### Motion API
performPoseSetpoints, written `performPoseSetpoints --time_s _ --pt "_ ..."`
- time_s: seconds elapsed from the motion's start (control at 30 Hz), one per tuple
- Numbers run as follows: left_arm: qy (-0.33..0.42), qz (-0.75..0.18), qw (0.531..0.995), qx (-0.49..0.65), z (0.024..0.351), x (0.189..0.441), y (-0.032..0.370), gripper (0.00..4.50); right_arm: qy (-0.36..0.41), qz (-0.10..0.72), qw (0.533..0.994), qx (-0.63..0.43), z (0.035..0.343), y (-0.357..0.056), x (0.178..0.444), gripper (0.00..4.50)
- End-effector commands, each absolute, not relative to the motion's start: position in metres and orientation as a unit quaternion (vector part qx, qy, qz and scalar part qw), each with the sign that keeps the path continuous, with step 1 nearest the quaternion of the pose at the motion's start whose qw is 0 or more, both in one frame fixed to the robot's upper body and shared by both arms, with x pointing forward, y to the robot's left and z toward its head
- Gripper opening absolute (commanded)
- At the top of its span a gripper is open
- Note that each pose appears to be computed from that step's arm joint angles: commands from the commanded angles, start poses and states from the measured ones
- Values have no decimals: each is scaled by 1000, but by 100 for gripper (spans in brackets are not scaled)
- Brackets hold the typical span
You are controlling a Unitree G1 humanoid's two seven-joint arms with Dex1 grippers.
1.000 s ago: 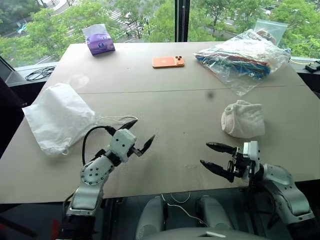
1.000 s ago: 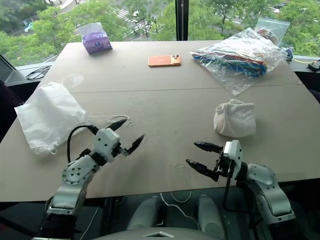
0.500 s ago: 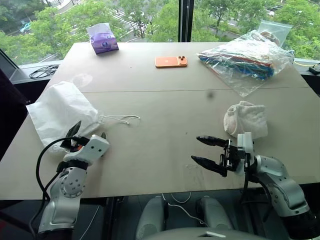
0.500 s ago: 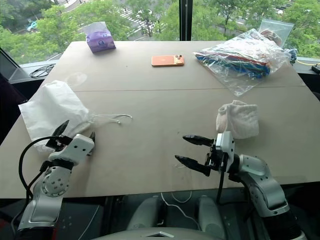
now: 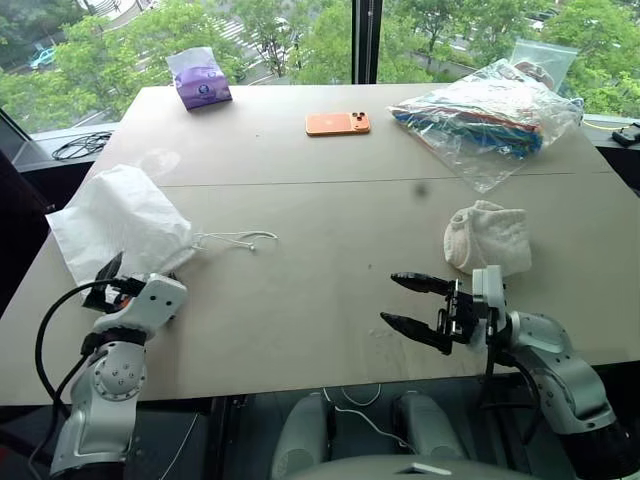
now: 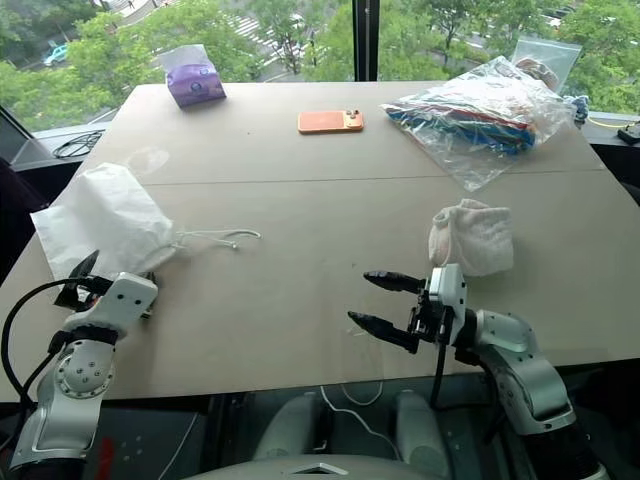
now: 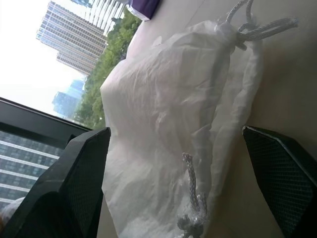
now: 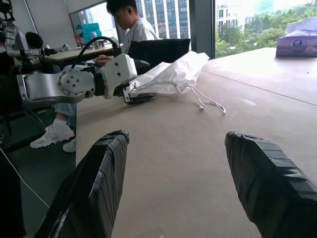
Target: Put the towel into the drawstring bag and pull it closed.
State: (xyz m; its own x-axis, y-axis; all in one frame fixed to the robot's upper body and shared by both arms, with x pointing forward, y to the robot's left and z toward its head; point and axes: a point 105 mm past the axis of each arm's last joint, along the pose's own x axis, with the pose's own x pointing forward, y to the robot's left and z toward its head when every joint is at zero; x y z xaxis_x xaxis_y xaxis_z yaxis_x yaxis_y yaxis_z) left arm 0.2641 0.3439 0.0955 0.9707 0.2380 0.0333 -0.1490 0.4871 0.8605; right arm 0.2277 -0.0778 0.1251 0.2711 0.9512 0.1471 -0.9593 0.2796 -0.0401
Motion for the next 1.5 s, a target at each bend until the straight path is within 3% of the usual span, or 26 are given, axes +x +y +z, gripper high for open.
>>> performPoseSetpoints --time_s 0.03,0.1,0.3,0.33,0.43,0.67,0.8,1.0,1.2,1.33,1.5 --pt "48 146 850 504 105 261 366 442 -99 607 788 20 136 -75 224 332" --pt "47 147 848 507 106 263 370 442 -102 608 787 20 137 -74 224 332" --pt "36 145 848 508 112 268 375 198 -107 606 788 20 139 -74 224 332" --pt "37 146 848 508 112 269 376 127 -108 605 788 20 139 -75 224 332" --pt "38 146 848 509 111 269 379 4 -108 604 790 20 138 -75 224 332" --pt "22 140 853 503 115 274 380 4 -112 595 795 17 139 -77 226 332" --pt "-15 117 880 461 137 295 366 4 -114 568 815 0 141 -88 234 332" --pt "-105 68 931 343 213 350 309 4 -105 429 893 -87 156 -126 272 332" --pt "-124 38 982 136 262 387 261 4 -39 300 935 -186 167 -187 295 332" --pt "-130 -1 984 118 282 398 232 0 2 227 957 -182 166 -224 298 440" --pt "-95 -45 987 123 279 410 201 0 66 147 983 -83 143 -255 296 440"
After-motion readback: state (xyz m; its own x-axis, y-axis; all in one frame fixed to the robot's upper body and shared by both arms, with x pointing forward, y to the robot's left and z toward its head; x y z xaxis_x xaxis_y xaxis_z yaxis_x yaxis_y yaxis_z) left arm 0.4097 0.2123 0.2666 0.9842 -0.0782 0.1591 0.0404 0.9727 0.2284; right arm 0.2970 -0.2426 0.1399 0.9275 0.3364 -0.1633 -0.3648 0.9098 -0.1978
